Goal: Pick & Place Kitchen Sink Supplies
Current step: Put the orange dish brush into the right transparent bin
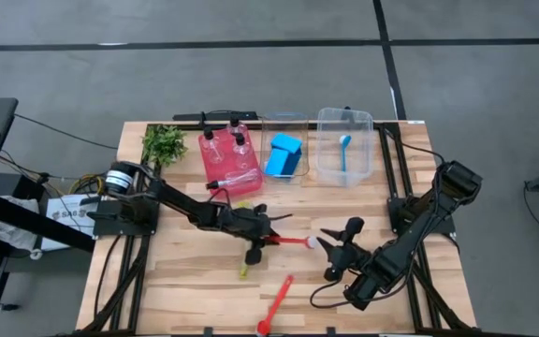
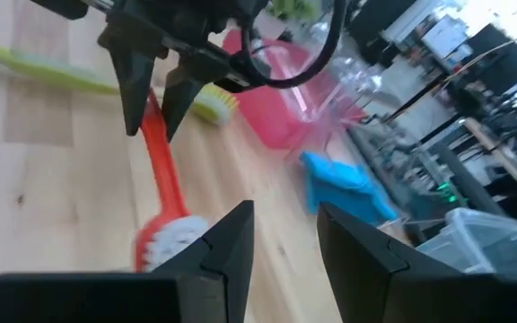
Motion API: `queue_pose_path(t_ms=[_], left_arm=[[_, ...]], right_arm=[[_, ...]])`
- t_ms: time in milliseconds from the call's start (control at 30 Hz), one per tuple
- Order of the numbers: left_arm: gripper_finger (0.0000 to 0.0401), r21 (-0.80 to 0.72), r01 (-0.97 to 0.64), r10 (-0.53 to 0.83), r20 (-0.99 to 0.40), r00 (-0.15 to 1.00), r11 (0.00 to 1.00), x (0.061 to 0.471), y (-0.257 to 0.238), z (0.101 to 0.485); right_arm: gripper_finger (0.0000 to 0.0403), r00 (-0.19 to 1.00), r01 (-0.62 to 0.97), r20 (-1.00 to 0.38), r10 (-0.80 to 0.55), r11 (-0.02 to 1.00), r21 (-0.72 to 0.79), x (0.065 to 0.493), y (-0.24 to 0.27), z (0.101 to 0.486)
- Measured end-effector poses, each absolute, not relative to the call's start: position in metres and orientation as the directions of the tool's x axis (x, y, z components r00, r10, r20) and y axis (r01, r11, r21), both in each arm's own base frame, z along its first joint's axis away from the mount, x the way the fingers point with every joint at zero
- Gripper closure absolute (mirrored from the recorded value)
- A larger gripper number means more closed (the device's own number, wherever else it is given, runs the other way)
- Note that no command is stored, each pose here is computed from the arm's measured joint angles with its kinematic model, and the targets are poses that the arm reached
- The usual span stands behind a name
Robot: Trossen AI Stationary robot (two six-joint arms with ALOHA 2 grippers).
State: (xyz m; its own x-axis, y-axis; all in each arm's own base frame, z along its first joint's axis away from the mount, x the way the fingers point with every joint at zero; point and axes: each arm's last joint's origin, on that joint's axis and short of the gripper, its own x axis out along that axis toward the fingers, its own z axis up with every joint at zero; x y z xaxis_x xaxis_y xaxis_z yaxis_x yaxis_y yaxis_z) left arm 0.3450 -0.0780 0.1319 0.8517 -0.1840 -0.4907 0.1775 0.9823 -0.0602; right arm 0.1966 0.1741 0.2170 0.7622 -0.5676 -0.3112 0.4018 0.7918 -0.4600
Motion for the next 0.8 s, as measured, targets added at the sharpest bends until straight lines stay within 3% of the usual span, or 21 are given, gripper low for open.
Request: queue_pose_path(t_ms=[267, 533, 800], left_arm=[[0.0317, -0.045, -0.068, 0.048, -0.351, 0.935, 0.997, 0.339, -0.074, 0.174], [0.031, -0.005, -0.293, 0.287, -0.182, 0.94, 0.956, 0.323, -0.079, 0.22], [0.031, 0.059, -0.263, 0.269, -0.161, 0.95, 0.963, 0.314, -0.098, 0.226]], right_arm=[[0.0285, 0.79, 0.43, -0.236, -0.565, 0.786, -0.444, 0.199, 0.185, 0.236], [0.0284, 0.794, 0.504, -0.229, -0.563, 0.82, -0.27, 0.209, 0.187, 0.249], [0.0275, 0.696, 0.635, -0.217, -0.684, 0.728, -0.258, 0.232, 0.153, 0.239]])
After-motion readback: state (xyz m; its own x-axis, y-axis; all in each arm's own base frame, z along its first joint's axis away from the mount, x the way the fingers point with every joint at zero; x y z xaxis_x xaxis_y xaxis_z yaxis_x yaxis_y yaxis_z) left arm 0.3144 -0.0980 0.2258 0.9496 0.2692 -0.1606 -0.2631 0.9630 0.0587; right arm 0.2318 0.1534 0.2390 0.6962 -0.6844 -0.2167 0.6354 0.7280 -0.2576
